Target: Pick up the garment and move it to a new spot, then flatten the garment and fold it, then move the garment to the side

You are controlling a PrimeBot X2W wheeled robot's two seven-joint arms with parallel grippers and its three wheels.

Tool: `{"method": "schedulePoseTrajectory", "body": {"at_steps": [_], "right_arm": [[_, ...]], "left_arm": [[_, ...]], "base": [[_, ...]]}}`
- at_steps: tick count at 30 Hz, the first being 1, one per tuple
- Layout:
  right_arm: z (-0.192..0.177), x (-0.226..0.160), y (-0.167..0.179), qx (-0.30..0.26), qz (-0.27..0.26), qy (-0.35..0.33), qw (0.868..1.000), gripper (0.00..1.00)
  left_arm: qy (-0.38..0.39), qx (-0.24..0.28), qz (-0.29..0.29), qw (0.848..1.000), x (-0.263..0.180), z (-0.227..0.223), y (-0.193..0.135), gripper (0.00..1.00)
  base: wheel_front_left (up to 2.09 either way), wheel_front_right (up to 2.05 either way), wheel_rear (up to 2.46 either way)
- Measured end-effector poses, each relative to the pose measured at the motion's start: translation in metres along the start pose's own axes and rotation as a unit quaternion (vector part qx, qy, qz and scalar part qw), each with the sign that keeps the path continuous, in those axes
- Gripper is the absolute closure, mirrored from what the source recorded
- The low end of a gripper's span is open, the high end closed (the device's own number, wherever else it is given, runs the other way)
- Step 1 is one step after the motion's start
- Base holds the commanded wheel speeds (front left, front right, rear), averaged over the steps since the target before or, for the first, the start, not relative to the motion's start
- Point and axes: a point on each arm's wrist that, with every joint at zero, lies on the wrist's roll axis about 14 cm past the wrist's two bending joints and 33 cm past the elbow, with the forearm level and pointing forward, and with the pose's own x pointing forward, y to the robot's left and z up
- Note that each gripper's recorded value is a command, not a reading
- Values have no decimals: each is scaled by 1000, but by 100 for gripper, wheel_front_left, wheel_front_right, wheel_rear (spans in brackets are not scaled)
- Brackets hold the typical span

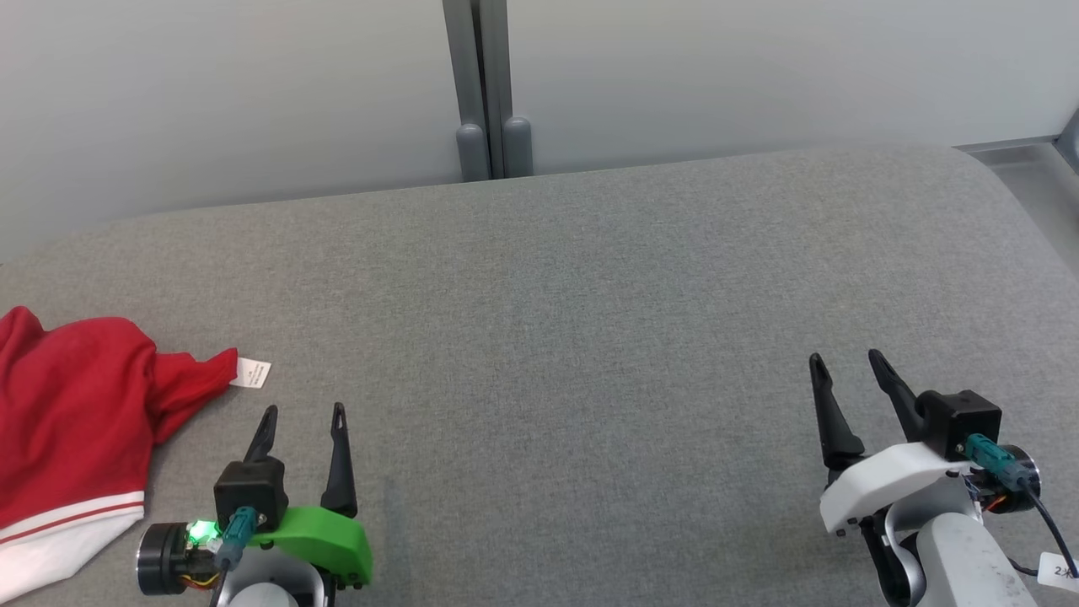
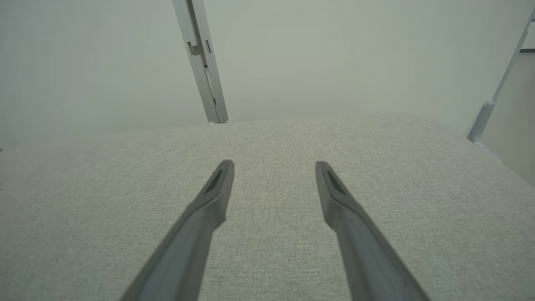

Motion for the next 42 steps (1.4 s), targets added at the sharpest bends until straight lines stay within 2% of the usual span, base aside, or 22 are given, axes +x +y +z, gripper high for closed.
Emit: {"method": "schedulePoseTrajectory", "body": {"at_steps": [6,12,21,28,34,42], "right_arm": [[-1,2,2,-19,5,-1,1000,0],[-6,10,22,-31,37,5,999,0],[-22,26,85,-13,121,23,992,0],[-35,34,146,3,200,38,979,0],[-45,32,197,11,267,51,962,0],[-55,25,239,16,323,63,944,0]], "left_arm": [[-2,17,2,1000,-1,-1,3,0],[6,24,25,999,-10,-7,18,0],[21,8,112,993,-43,-18,69,0],[35,-9,197,980,-86,-30,113,0],[45,-22,278,959,-132,-39,149,0],[52,-38,335,940,-171,-47,170,0]], "base": [[0,0,0],[0,0,0],[0,0,0],[0,0,0],[0,0,0],[0,0,0]]}}
